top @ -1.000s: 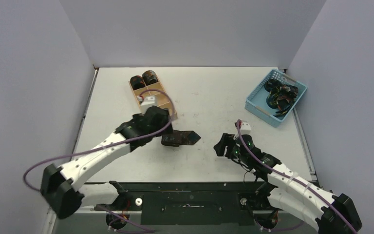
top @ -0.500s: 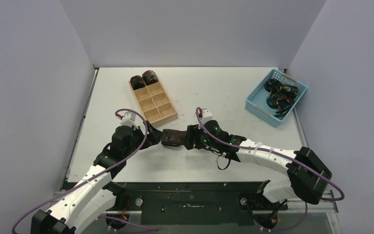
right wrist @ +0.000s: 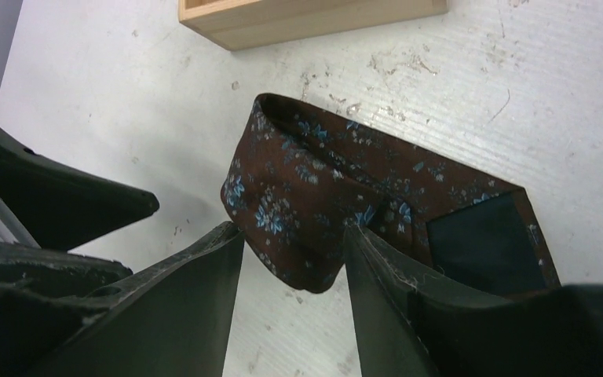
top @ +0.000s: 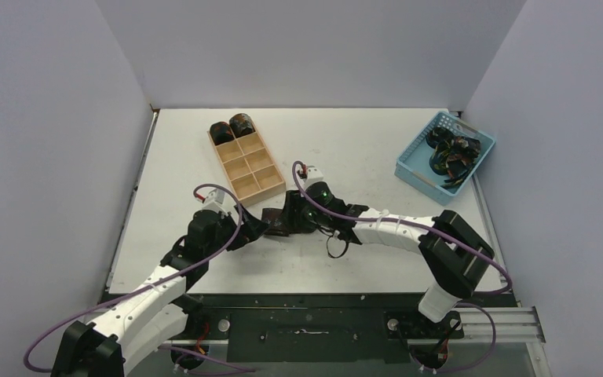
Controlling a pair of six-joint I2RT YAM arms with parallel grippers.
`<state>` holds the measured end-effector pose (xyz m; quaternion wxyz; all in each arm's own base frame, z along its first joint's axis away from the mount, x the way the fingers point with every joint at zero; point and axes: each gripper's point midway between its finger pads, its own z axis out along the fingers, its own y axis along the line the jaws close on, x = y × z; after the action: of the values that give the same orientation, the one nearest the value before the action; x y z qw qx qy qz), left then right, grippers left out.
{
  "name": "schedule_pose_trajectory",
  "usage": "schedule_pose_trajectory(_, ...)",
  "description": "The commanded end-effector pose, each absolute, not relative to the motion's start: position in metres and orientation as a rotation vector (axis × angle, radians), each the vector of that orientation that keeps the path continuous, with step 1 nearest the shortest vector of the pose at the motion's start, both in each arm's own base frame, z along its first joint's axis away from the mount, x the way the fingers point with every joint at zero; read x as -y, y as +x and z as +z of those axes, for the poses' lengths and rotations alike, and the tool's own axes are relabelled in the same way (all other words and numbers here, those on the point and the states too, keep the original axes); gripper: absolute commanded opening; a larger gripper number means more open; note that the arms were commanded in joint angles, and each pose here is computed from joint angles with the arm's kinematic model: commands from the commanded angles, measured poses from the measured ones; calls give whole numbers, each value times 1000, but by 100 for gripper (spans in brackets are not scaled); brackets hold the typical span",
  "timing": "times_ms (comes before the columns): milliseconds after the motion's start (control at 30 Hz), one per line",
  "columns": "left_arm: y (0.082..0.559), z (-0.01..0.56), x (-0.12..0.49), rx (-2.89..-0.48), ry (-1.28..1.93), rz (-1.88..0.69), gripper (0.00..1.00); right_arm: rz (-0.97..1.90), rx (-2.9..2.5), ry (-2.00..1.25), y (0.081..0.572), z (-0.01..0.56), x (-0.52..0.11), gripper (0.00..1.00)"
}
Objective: Roll the ties
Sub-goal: Roll the tie at the center of the board.
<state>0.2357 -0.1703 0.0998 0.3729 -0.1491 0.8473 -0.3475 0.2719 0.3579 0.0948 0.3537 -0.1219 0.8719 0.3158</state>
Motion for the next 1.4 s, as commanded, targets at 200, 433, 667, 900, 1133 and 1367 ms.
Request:
schedule_pose_trajectory(200,239,95,178,-2159,-392,-954,79,738,-2275,-248,305,80,-355,46)
schedule_pose_trajectory(433,239,88,181,-2175,-387,-964,78,682,-2330,-189,310,56,-332,45)
schedule_pose_trajectory(667,240,82,185,-2194,-375,-974,77,662,-2357,-158,308,44,-317,45)
schedule_pose_trajectory(900,245,77,193,-2206,-382,-1004,76,653,-2377,-109,308,35,-302,45)
schedule_pose_trajectory(1133,258,83,200,-2209,-377,-1007,78,713,-2311,-103,314,68,-308,51)
schedule_pose_trajectory(1367,253,81,201,-2216,-376,-1030,77,664,-2241,-21,343,97,-291,52)
